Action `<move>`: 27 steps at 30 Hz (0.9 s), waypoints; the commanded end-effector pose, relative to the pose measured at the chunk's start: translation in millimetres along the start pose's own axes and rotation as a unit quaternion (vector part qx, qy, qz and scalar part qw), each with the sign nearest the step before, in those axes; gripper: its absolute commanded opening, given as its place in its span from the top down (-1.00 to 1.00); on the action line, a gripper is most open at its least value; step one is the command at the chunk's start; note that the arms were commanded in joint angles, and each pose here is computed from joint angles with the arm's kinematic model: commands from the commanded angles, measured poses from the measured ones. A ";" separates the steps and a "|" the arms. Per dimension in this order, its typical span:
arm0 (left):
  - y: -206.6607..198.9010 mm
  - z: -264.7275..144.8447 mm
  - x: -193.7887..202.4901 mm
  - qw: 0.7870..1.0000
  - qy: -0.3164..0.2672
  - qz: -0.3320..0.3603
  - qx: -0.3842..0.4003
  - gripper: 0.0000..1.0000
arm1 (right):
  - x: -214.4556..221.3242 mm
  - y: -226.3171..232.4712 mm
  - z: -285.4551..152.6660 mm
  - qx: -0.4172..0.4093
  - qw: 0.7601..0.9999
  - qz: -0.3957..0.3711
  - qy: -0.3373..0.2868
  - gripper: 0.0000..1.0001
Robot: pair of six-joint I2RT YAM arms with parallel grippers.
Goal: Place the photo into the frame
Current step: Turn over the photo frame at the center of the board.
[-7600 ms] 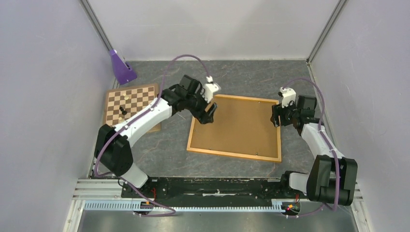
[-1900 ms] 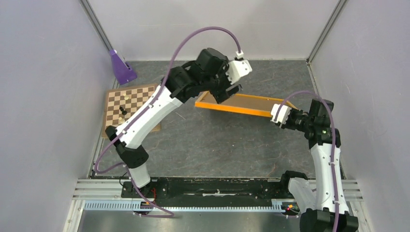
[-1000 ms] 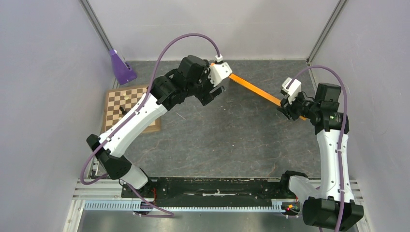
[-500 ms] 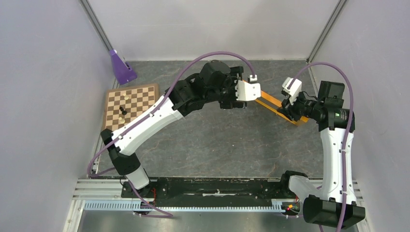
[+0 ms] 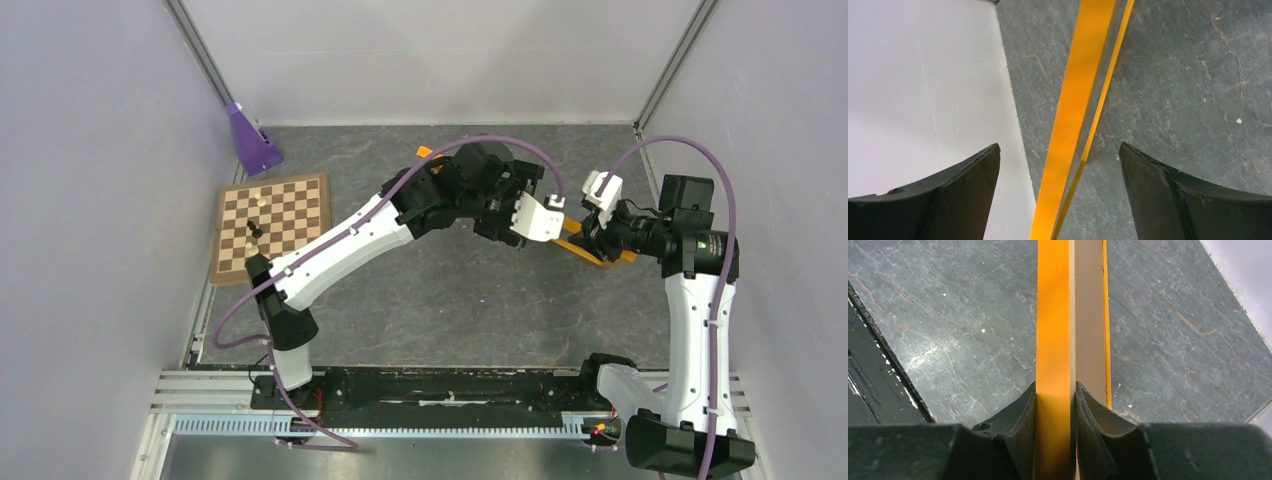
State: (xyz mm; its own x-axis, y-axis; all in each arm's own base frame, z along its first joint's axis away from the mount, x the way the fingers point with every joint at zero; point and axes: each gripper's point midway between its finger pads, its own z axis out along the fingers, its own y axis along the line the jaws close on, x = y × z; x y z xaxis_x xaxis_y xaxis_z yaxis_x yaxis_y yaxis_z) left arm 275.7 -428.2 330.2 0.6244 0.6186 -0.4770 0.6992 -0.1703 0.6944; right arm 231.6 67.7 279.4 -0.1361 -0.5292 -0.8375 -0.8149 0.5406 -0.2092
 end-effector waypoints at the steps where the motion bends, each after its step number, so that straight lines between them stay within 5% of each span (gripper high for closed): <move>1: 2.9 -0.5 -11.6 0.999 -0.015 0.049 0.009 -0.86 | -39.4 7.2 -11.9 -0.005 0.996 -0.060 -0.062 1.00; 17: -19.2 9.2 6.2 0.997 -0.010 0.030 0.077 -0.73 | -47.8 21.6 -21.1 -0.016 0.992 -0.100 -0.075 1.00; 27: -37.2 21.9 6.8 0.993 -0.015 0.011 0.118 -0.28 | -51.4 19.6 -21.5 -0.016 0.992 -0.100 -0.078 1.00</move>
State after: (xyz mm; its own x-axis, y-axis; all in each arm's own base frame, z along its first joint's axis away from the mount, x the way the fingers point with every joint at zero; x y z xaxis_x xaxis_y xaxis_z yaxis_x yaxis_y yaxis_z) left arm 269.4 -429.2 281.1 0.6332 0.6269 -0.4539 0.7479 -0.3448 0.5672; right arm 207.2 77.7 288.8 -0.0687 -0.5444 -0.8360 -0.8483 0.4728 -0.2382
